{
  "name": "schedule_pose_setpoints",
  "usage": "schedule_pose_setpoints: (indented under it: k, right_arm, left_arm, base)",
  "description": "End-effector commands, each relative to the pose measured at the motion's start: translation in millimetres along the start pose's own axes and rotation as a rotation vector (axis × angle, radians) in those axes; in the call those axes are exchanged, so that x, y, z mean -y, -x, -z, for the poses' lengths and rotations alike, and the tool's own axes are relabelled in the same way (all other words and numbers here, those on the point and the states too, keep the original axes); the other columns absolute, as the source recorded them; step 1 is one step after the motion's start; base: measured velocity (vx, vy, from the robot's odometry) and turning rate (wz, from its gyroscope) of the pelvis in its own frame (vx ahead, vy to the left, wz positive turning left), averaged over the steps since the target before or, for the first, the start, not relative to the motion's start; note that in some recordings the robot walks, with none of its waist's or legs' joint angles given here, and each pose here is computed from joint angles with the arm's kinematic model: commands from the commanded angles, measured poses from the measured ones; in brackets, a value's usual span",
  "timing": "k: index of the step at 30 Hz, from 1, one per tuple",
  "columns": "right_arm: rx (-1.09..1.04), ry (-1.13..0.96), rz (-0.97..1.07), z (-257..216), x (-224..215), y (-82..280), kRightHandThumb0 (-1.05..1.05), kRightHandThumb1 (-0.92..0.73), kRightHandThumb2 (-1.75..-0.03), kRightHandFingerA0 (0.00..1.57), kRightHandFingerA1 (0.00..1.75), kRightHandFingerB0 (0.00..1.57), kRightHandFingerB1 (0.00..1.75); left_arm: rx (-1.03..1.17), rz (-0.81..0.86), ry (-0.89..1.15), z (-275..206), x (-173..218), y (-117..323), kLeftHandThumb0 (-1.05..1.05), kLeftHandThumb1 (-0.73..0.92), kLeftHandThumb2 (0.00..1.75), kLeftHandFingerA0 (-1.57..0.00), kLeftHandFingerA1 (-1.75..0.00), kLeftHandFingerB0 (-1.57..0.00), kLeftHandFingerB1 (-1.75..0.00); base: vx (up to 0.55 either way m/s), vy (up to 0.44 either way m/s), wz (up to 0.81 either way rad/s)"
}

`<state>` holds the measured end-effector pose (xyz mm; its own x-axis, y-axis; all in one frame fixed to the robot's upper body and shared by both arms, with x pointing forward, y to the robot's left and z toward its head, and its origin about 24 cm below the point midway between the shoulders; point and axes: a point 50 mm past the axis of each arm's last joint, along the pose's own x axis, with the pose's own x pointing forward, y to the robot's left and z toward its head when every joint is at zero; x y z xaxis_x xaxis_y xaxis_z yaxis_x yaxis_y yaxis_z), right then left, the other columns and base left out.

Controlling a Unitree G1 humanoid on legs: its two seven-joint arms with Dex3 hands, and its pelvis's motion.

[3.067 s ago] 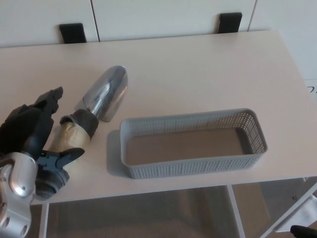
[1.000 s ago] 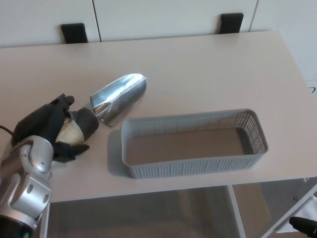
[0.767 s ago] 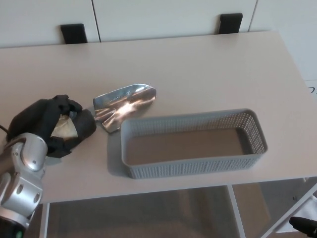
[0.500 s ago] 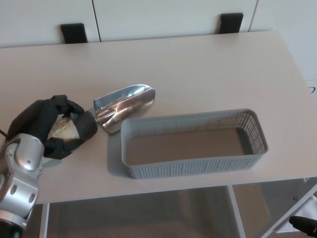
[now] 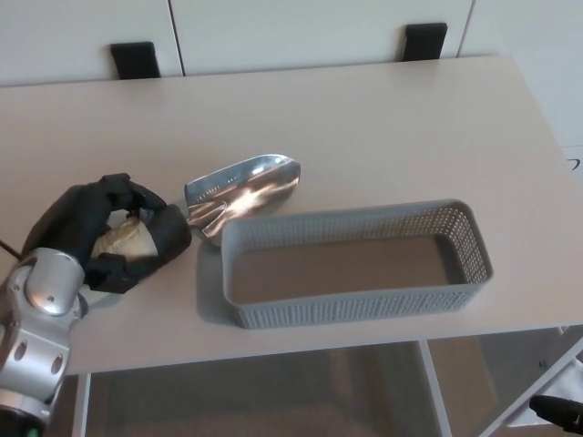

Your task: The robot walks towards a desk on which a shovel is kept on the left hand side and a container is kept on the right hand side. The robot picks up the shovel using its left hand and places it in the container.

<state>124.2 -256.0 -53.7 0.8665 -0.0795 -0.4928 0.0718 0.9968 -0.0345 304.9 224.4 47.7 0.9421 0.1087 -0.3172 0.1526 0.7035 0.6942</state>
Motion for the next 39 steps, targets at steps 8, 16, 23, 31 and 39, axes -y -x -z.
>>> schedule_pose_setpoints:
  k: [8,16,23,31,39]
  right_arm:
    - [0.005,-0.001,0.006,-2,4,0,-0.39,-0.4,-0.53,0.89,0.49,0.74,0.48]
    - [0.008,0.016,-0.001,-3,4,-1,-0.4,-0.4,-0.53,0.88,0.48,0.73,0.48]
    - [0.005,0.023,0.0,-4,4,-2,-0.4,-0.41,-0.53,0.86,0.48,0.73,0.47]
    - [0.005,0.02,-0.003,-7,3,-5,-0.4,-0.4,-0.53,0.87,0.49,0.74,0.48]
    - [0.012,0.053,-0.015,-13,4,-8,-0.44,-0.4,-0.53,0.87,0.48,0.74,0.47]
  left_arm:
    - [-0.064,-0.069,0.633,20,-21,-11,-0.04,0.72,0.83,-0.71,-1.72,-0.64,-1.37]
    - [-0.03,-0.094,0.74,19,-45,-16,-0.08,0.64,0.96,-0.79,-1.75,-0.66,-1.33]
    - [0.041,-0.058,0.721,-11,-61,-15,-0.07,0.68,0.86,-0.85,-1.7,-0.72,-1.25]
    - [0.168,0.098,0.556,-65,-53,3,-0.14,0.69,0.79,-0.96,-1.53,-0.81,-1.15]
    - [0.266,0.233,0.441,-98,-34,22,-0.08,0.73,0.84,-1.02,-1.47,-0.83,-1.15]
  base:
    - [0.0,0.0,0.0]
    - [0.0,0.0,0.0]
    - [0.0,0.0,0.0]
    - [0.0,0.0,0.0]
    - [0.0,0.0,0.0]
